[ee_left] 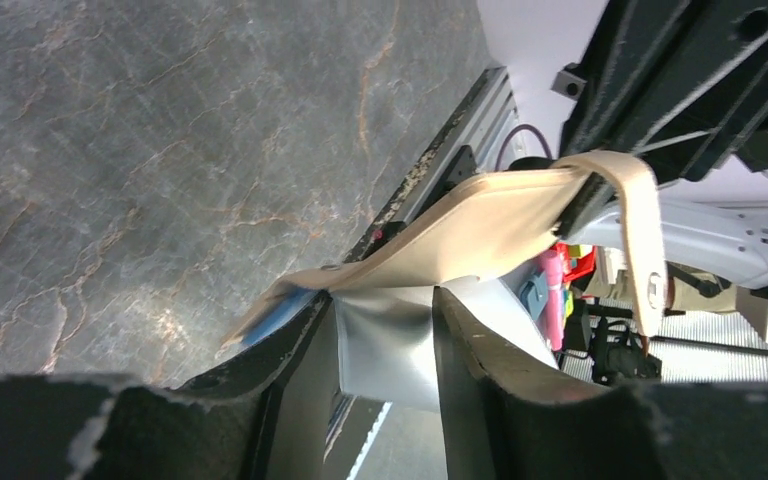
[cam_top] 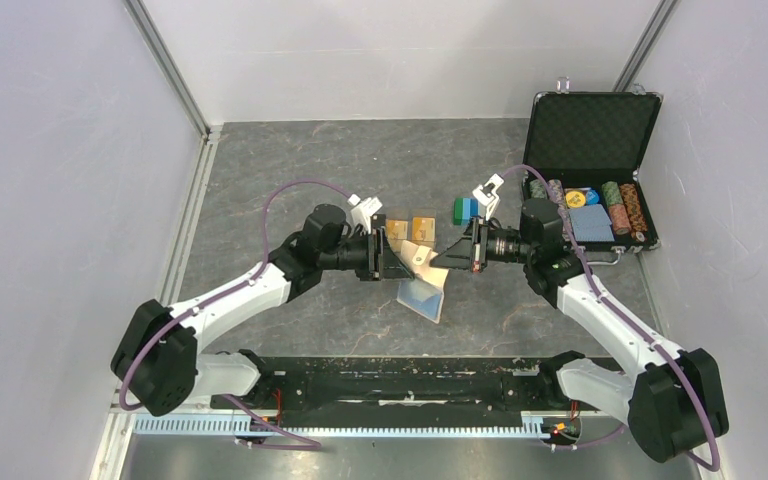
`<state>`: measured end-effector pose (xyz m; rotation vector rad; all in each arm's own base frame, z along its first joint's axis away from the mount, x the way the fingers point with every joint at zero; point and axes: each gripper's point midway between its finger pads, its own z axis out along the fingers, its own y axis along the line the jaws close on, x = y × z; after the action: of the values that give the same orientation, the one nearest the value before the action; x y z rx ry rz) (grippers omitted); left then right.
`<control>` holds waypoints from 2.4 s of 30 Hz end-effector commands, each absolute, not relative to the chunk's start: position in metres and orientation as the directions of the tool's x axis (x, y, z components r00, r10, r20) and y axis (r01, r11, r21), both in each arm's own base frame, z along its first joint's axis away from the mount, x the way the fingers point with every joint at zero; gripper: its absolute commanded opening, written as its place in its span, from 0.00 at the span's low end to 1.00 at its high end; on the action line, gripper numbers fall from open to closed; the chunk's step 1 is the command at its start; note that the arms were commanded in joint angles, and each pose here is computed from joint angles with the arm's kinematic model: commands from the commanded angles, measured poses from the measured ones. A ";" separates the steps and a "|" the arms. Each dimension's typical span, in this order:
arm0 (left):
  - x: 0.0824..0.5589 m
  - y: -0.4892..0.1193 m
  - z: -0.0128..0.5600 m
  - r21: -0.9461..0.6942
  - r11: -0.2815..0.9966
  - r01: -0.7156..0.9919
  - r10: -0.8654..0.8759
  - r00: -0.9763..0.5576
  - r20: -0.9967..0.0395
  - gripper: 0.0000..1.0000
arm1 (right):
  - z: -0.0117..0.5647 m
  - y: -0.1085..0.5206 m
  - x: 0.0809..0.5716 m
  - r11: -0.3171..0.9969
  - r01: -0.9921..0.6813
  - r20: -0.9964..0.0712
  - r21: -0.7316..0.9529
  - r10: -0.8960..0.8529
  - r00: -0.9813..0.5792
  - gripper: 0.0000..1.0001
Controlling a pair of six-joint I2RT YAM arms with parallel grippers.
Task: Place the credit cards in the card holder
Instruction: Turn over the card slot in the card holder.
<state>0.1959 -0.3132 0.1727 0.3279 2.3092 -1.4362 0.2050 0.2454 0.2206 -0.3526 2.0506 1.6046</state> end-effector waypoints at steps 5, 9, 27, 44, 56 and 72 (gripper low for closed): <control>0.187 -0.330 0.247 -0.845 0.182 0.502 -0.088 -0.848 -0.523 0.55 | 0.240 0.247 0.208 0.247 -0.550 -0.587 0.798 0.111 -0.802 0.00; 0.188 -0.333 0.264 -0.843 0.123 0.523 -0.116 -0.836 -0.536 0.64 | 0.243 0.247 0.207 0.241 -0.550 -0.586 0.800 0.113 -0.802 0.00; 0.189 -0.332 0.279 -0.849 0.125 0.514 -0.143 -0.837 -0.528 0.43 | 0.256 0.249 0.220 0.255 -0.556 -0.602 0.791 0.159 -0.783 0.00; 0.200 -0.324 0.229 -0.906 0.281 0.317 -0.190 -0.907 -0.376 0.69 | 0.231 0.239 0.238 0.400 -0.582 -0.676 0.708 0.148 -0.722 0.00; 0.208 -0.342 0.252 -0.927 0.084 0.365 -0.229 -0.898 -0.375 0.61 | 0.217 0.241 0.227 0.367 -0.535 -0.613 0.761 0.137 -0.778 0.00; 0.194 -0.352 0.232 -0.836 0.187 0.517 -0.069 -0.842 -0.536 0.20 | 0.229 0.247 0.223 0.301 -0.494 -0.554 0.816 0.162 -0.816 0.00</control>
<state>0.2016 -0.3478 0.2311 0.2579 2.0448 -1.7508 0.2238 0.2433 0.2134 -0.2742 2.0791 1.4989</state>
